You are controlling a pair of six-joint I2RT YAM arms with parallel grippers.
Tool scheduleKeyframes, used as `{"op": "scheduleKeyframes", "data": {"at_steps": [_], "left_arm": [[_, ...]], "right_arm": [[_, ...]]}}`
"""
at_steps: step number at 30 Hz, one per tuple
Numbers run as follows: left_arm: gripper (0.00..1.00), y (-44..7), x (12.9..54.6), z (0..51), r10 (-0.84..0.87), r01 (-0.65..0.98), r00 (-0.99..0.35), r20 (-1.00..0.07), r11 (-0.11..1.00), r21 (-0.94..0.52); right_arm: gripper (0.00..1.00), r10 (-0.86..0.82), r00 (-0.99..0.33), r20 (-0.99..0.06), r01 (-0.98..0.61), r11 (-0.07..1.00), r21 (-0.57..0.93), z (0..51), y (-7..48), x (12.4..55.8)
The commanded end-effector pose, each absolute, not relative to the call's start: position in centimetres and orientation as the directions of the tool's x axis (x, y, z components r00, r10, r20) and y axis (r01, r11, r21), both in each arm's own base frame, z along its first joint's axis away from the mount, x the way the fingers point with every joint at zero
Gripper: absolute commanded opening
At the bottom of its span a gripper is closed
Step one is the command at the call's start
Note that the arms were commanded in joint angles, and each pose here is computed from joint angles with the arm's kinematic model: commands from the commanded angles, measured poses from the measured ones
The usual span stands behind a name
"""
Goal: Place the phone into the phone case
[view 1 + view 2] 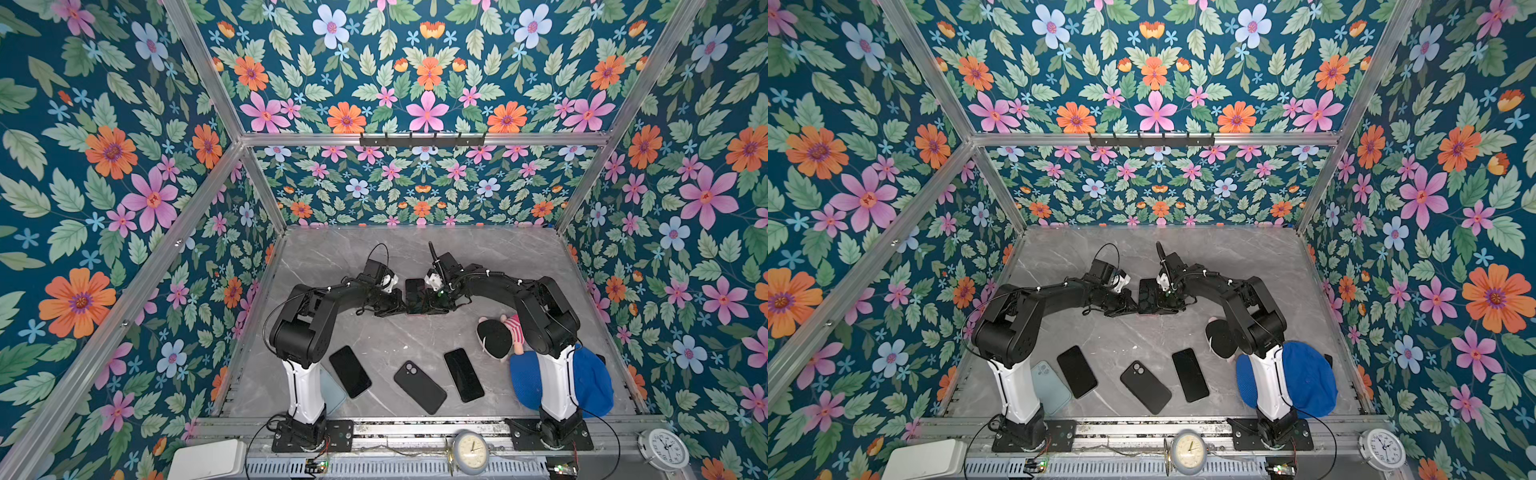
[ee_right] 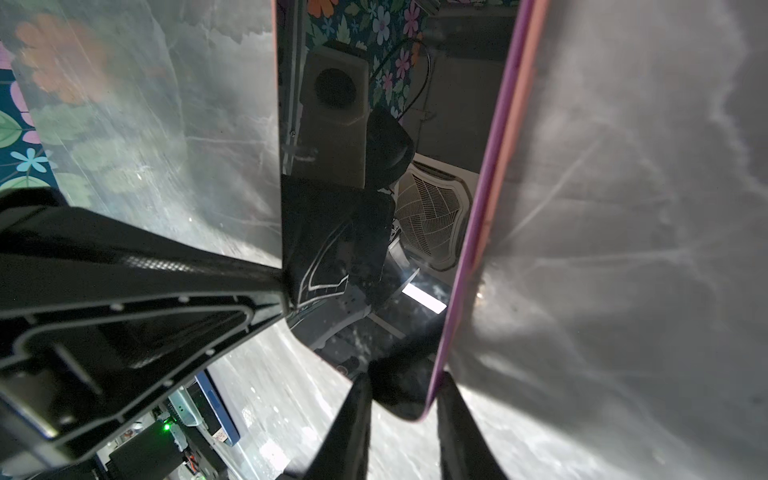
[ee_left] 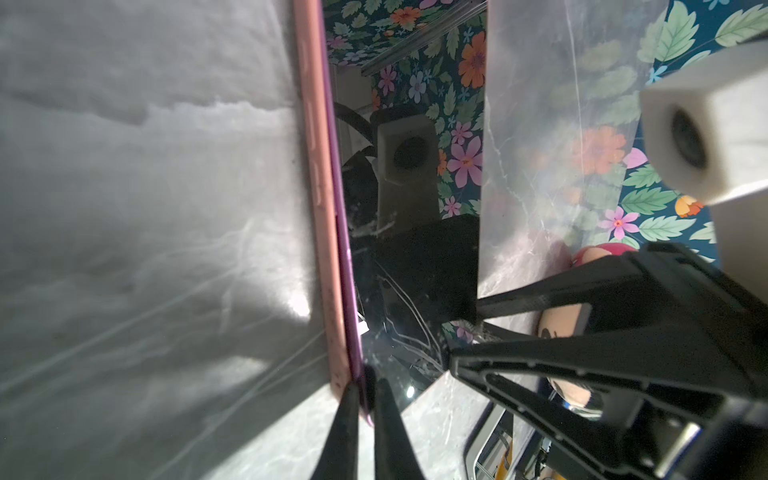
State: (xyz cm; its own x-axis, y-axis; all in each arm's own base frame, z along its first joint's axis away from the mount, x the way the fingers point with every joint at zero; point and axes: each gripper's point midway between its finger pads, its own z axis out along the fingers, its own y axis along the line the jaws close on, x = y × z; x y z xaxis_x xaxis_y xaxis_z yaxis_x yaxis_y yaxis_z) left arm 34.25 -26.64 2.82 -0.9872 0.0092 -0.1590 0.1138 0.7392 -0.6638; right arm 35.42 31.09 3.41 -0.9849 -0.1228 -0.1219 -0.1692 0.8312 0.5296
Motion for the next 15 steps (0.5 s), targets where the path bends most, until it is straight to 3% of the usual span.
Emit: {"op": "scheduleKeyframes", "data": {"at_steps": [1,15], "left_arm": [[0.10,-25.7,33.0,0.4,0.016,0.078,-0.994,-0.107,0.787,-0.612],[0.15,-23.3,33.3,0.3,0.072,0.124,-0.989,-0.128,0.878,-0.462]], "right_arm": [[0.27,-0.138,-0.981,-0.134,-0.190,0.804,0.563,4.0,32.2,35.3],[0.31,-0.146,-0.974,-0.171,-0.215,0.827,0.520,5.0,31.6,35.7]]}}
